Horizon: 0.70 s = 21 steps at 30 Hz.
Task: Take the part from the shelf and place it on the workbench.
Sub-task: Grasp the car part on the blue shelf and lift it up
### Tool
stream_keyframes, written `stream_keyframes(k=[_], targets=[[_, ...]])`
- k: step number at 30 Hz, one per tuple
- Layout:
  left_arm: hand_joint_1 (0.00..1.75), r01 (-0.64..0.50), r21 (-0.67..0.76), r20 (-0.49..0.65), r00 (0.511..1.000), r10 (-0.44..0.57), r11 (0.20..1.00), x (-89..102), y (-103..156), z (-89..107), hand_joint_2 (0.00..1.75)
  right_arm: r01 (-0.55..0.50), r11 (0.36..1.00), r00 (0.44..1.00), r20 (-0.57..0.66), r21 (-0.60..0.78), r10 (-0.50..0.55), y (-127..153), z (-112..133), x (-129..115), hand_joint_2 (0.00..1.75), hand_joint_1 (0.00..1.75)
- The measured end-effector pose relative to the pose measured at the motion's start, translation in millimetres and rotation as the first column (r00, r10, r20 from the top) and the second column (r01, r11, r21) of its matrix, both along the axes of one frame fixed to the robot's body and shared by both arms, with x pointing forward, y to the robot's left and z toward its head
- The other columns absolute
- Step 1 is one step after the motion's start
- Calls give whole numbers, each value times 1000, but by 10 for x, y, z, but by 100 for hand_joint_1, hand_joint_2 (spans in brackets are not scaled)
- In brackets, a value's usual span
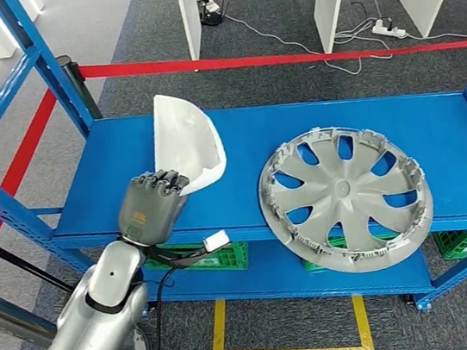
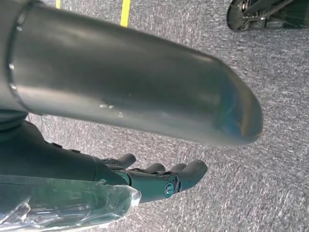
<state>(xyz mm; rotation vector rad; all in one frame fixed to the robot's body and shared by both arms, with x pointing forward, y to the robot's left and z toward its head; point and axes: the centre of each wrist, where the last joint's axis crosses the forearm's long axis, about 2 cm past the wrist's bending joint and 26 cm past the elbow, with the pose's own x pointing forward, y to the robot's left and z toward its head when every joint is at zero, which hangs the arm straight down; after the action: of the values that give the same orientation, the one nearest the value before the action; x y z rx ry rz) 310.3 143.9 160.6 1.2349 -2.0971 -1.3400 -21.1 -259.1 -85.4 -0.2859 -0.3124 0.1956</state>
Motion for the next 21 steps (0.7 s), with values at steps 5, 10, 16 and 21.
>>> stream_keyframes(k=[5, 10, 16, 21], targets=[[175, 14, -27, 86, 996, -11, 1000, -7, 0, 162, 175, 0, 1000, 1000, -3, -7, 0, -30, -10, -15, 0, 0], [175, 35, -32, 147, 989, -30, 999, -17, 8, 280, 175, -1, 1000, 1000, -5, -10, 1, -51, -15, -28, 0, 0], [175, 52, -28, 171, 984, -46, 998, -43, 15, 329, 175, 2, 1000, 1000, -7, -13, -2, -68, -17, -41, 0, 0], [175, 59, -20, 171, 984, -55, 998, -50, 21, 329, 175, -5, 1000, 1000, -4, -16, 5, -78, -20, -33, 0, 0]])
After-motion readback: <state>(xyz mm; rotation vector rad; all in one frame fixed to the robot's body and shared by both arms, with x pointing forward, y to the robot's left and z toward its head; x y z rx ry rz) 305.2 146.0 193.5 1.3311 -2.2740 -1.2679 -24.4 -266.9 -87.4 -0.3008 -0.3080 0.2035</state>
